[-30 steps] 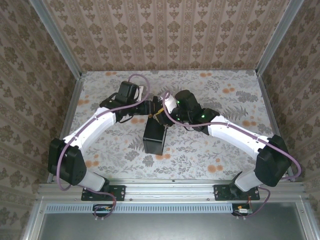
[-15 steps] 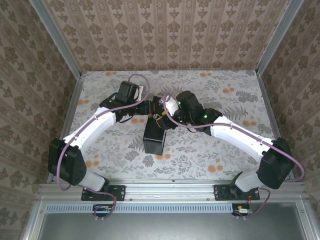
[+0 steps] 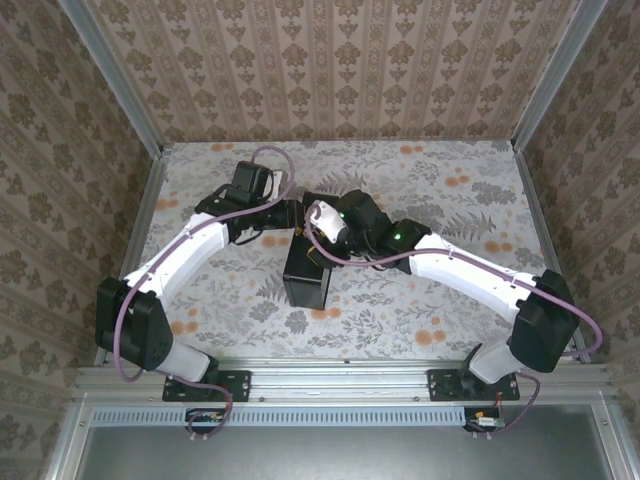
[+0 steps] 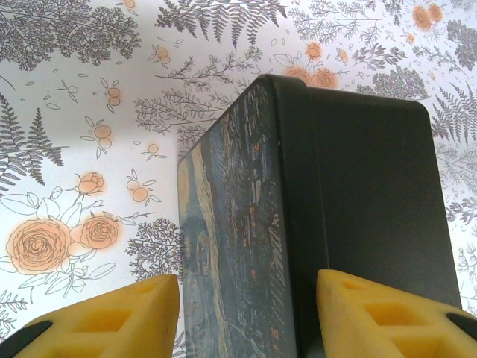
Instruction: Unlock the padlock with the key
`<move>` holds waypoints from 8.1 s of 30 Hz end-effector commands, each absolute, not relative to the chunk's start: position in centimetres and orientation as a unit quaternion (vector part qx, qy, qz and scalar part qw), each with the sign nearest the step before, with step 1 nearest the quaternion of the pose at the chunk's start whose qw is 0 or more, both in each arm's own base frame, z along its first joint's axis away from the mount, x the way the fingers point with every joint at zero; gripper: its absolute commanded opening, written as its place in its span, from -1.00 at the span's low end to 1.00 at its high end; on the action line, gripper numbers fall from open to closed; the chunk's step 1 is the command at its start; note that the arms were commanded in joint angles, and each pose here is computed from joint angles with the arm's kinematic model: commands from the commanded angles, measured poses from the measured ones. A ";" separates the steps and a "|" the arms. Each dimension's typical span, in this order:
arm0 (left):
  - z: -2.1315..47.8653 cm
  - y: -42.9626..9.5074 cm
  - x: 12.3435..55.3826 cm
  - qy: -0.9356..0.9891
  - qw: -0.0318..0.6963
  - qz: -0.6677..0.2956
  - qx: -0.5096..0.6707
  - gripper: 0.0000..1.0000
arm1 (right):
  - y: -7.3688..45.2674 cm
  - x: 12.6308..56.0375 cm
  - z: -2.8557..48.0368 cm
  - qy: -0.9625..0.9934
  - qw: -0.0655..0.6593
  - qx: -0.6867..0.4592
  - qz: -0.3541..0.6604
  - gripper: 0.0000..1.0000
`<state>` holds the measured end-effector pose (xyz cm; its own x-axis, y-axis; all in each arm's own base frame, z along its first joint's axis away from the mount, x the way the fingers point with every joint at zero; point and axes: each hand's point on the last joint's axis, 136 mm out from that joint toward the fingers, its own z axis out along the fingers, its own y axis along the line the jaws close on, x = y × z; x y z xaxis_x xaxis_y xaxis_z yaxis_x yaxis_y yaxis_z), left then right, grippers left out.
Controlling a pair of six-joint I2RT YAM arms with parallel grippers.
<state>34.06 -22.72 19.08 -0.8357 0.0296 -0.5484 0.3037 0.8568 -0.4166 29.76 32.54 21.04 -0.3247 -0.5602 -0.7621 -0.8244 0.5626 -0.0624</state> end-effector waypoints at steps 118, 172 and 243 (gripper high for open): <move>22.6 -22.1 33.0 0.910 0.244 -0.334 0.033 0.10 | 17.1 36.7 17.2 0.879 0.405 0.106 0.228 -0.83; 21.0 -14.0 32.6 0.932 0.284 -0.224 -0.002 0.16 | 31.5 29.8 21.8 0.900 0.371 -0.043 0.224 1.00; 9.9 0.2 39.5 0.797 0.603 0.028 0.029 1.00 | 0.4 39.0 13.2 0.816 0.578 0.004 0.002 1.00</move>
<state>37.85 -0.60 6.81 -0.5084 0.0946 -0.8559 0.0184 0.9949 0.0991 37.08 -0.23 10.28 -0.4996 0.0831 -0.8622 0.0806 0.9955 0.0493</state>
